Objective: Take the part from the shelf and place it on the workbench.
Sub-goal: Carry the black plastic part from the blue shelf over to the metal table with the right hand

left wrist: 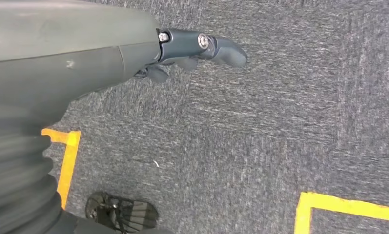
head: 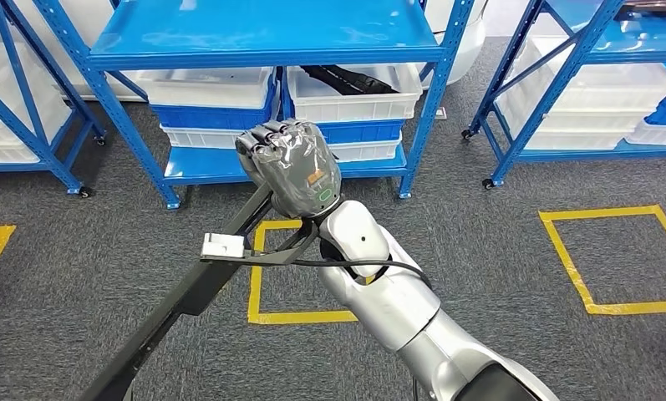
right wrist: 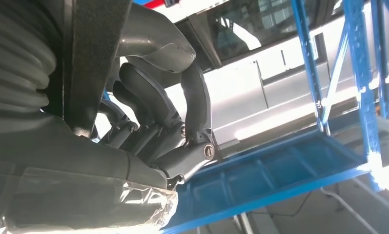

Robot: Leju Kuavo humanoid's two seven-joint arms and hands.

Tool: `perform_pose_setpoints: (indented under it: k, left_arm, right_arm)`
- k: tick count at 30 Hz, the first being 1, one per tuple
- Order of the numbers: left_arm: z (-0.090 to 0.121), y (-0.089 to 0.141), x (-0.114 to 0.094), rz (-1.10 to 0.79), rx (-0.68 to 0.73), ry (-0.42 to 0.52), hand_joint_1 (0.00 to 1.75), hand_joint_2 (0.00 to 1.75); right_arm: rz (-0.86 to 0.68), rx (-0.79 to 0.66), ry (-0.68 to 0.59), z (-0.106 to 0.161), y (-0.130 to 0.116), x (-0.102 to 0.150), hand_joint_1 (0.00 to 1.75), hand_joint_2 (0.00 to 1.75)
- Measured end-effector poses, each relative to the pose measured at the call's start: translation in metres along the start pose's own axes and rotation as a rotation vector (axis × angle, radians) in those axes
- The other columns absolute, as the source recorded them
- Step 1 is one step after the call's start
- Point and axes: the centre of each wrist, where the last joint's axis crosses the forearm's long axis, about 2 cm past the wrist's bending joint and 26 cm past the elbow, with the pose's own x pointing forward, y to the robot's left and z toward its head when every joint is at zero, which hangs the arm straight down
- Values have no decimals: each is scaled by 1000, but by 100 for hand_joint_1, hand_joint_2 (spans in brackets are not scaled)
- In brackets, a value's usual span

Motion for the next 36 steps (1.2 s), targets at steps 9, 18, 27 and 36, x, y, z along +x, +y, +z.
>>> perform_pose_setpoints:
  k: [9, 18, 27, 36]
  left_arm:
    - [1, -1, 0, 4, 1, 1, 0, 175]
    - [1, -2, 0, -6, -3, 3, 0, 175]
    - [0, -2, 1, -15, -5, 1, 0, 175]
    - [-1, -3, 4, -16, -9, -6, 0, 175]
  right_arm:
    - [5, 11, 0, 1, 1, -3, 175, 175]
    - [-5, -7, 7, -5, -4, -7, 175, 175]
    - [-52, 2, 25, -1, 0, -6, 175, 175]
    - [-76, 18, 40, 2, 1, -10, 175, 175]
